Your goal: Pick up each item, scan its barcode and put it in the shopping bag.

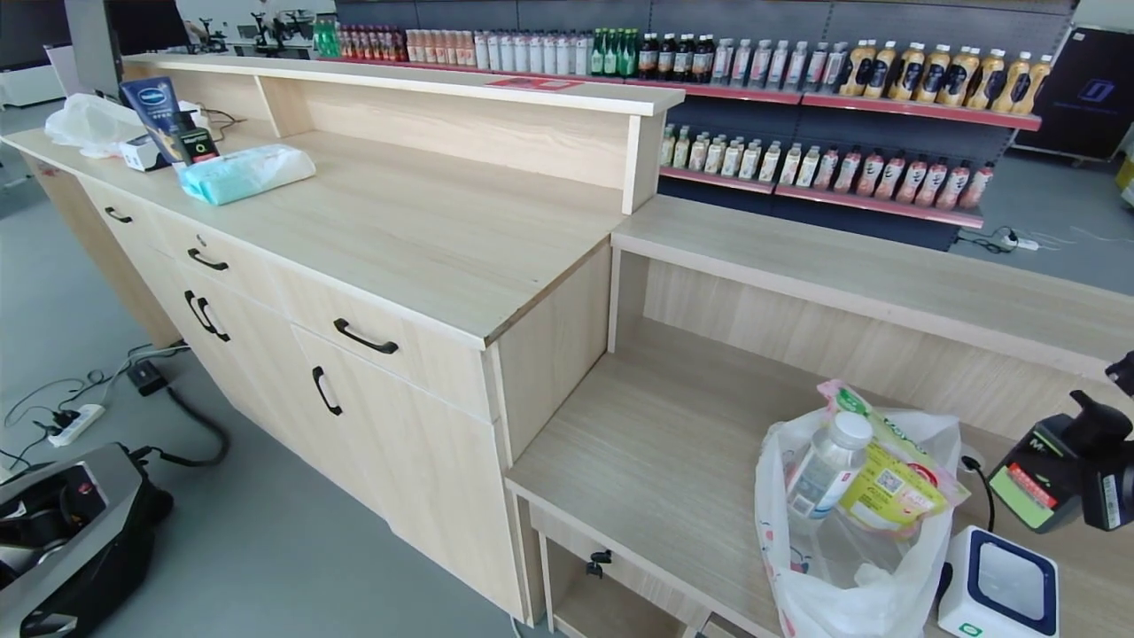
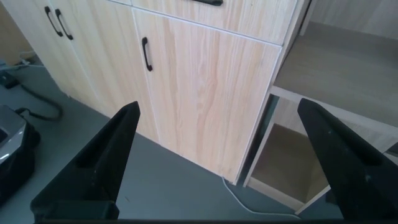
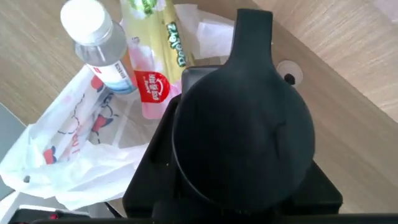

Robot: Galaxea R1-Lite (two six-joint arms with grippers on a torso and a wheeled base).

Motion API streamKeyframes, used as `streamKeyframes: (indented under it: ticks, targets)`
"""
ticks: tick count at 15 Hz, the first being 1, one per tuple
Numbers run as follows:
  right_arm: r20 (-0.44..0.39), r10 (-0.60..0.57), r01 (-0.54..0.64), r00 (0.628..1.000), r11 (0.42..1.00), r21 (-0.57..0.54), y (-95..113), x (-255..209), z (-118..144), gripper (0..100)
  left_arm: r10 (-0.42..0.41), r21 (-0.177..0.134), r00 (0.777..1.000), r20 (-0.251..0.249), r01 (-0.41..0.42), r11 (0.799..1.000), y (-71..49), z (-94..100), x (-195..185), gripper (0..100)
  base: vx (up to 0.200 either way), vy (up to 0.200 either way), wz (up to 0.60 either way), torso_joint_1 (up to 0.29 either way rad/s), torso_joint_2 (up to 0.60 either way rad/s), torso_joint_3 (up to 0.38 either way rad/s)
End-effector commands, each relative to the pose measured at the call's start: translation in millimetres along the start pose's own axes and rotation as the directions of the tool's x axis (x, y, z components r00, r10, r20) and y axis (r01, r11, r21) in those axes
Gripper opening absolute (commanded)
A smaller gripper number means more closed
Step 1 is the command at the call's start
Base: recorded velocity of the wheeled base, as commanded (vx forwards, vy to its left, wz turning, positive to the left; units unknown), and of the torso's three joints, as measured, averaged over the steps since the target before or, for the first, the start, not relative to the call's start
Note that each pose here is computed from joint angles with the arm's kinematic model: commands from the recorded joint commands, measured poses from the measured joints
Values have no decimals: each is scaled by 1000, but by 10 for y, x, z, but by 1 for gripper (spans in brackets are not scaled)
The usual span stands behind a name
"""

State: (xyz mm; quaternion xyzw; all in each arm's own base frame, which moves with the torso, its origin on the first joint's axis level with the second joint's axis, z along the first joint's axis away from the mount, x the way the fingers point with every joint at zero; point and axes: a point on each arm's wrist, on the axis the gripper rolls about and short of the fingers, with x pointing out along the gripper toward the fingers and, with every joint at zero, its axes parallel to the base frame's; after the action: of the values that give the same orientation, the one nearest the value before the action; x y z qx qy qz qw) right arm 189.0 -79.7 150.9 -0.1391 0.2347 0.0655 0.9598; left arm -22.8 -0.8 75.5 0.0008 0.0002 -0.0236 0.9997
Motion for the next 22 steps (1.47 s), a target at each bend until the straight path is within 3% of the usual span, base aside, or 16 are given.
streamKeyframes:
  ticks: [1,4,8,22]
  targets:
    - [-61,109,-107,992,994,27,9,256,-184,0,0,0,1000,-1,0,1000,0,0,1,100,0,0,0,0,0,0]
    - [-37,234,-233,972,972,15,66,373,-229,0,0,0,1000,-1,0,1000,0,0,1,100,0,0,0,0,0,0]
    - [-52,315,-318,948,946,-59,95,528,-330,0,0,0,1000,-1,0,1000,0,0,1,100,0,0,0,0,0,0]
    - [-105,406,-414,908,908,-60,160,781,-627,0,0,0,1000,-1,0,1000,0,0,1,100,0,0,0,0,0,0]
